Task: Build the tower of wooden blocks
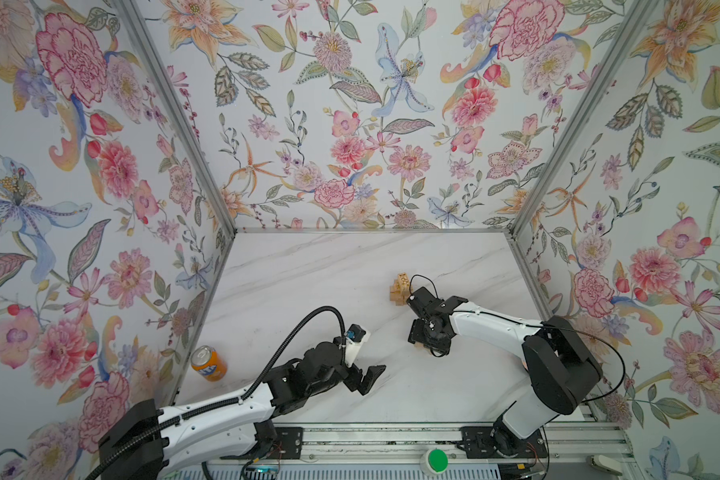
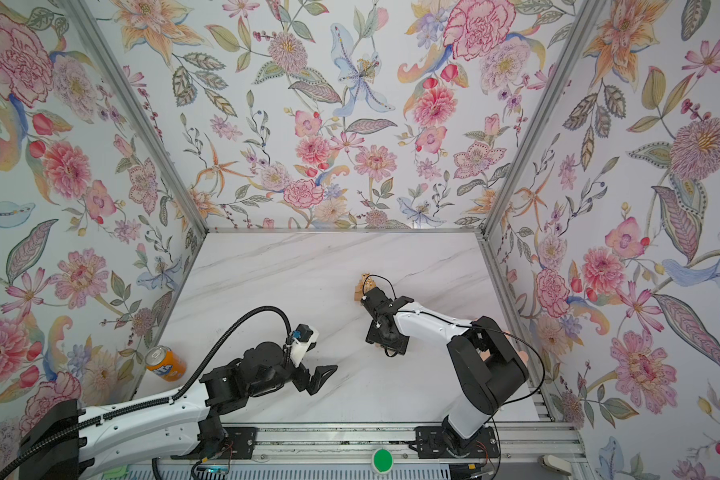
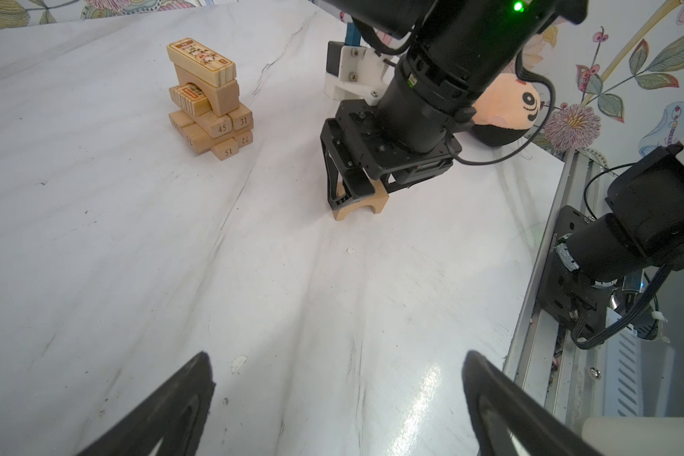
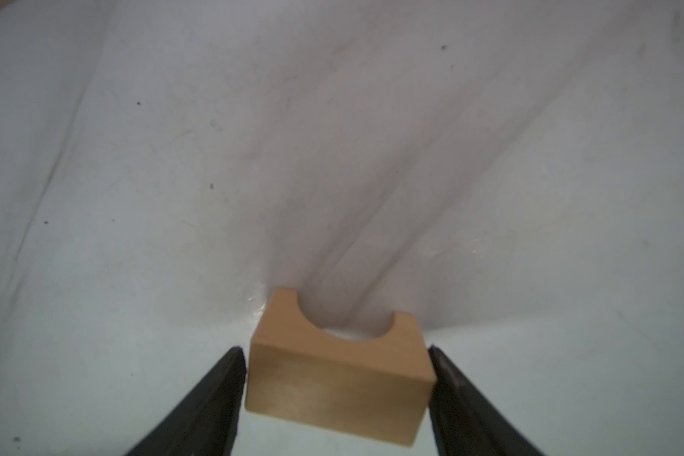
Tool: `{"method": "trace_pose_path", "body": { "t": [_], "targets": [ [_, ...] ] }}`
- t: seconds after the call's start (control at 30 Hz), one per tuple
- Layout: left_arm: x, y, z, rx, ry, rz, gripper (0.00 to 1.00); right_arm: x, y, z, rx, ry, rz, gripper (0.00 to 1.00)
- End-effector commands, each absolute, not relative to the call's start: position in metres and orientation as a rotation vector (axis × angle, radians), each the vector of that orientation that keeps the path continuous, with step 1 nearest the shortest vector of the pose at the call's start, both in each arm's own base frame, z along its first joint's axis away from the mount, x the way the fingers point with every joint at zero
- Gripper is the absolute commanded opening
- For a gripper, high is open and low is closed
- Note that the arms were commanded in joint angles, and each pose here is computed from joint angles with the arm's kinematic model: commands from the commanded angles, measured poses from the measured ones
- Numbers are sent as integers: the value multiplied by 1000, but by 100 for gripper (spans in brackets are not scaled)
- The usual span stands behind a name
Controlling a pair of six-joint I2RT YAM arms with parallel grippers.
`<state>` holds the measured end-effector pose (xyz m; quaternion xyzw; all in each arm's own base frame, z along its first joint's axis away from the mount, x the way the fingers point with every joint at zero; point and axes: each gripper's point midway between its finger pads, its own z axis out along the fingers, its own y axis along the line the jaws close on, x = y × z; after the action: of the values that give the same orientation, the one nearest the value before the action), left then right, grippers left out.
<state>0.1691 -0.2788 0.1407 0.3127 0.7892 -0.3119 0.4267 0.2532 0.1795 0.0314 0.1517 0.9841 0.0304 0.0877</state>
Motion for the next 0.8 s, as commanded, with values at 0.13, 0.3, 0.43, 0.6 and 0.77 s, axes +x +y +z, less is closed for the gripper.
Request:
{"method": "trace_pose_path", "body": {
  "t": [0.13,0.3,0.43,0.6,0.77],
  "targets": [
    [166,-279,143,793,1942,-783,99,259,181,30,455,2931,68,68],
    [167,-278,142,792,1943,-779,99,260,181,27,422,2947,39,60],
    [167,-277,143,790,1946,-774,99,262,181,29,378,2951,21,56],
    [170,-276,145,773,1953,-762,99,266,183,38,301,2941,7,49],
    [173,-277,148,764,1962,-751,99,272,184,58,211,2903,-7,48]
  ]
}}
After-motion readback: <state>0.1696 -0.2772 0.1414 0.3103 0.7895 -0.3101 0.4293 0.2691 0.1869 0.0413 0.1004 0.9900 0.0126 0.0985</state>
